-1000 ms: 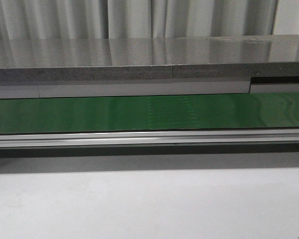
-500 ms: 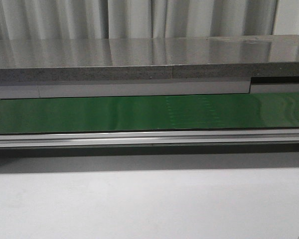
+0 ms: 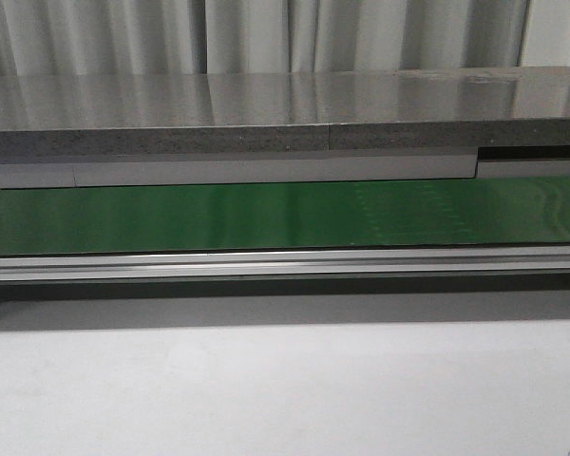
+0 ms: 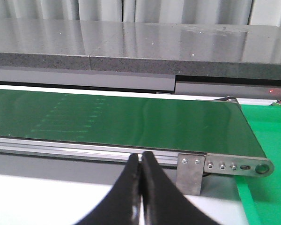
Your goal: Move button from left to right
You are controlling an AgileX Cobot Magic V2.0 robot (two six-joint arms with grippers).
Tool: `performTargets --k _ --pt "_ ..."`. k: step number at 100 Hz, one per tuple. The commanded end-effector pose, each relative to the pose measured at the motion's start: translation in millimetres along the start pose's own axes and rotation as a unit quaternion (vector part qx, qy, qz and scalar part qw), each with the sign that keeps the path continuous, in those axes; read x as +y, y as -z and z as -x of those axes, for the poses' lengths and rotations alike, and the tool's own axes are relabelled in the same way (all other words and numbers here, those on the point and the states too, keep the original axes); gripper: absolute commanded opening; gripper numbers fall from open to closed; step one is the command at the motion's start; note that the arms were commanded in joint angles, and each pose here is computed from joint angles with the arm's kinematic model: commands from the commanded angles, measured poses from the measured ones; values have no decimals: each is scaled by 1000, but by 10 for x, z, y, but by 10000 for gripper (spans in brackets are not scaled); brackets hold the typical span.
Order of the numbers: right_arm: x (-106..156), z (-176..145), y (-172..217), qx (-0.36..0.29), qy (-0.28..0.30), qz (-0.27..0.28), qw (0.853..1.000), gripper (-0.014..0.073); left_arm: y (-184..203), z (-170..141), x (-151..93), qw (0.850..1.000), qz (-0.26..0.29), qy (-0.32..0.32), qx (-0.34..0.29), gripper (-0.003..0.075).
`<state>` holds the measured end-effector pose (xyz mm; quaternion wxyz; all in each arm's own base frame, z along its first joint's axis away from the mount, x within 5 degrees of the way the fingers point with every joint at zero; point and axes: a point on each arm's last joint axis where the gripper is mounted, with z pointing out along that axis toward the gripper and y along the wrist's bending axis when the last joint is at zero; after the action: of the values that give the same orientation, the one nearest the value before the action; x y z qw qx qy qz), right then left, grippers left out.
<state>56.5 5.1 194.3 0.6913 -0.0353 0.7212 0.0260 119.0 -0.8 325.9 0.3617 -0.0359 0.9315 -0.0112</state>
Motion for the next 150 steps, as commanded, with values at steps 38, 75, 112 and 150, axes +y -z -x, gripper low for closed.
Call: performTargets --k 38,75,112,150 --pt "-5 130 24 -52 6 -3 999 -66 68 138 -16 999 -4 -14 -47 671" --pt "-5 130 24 -52 6 -3 999 -66 -208 725 154 996 82 6 -44 670" --pt "-5 130 24 -52 6 -3 999 -66 -974 1255 910 987 115 112 5 668" --pt "-5 130 24 -52 6 -3 999 -66 -2045 1195 1235 977 99 152 116 668"
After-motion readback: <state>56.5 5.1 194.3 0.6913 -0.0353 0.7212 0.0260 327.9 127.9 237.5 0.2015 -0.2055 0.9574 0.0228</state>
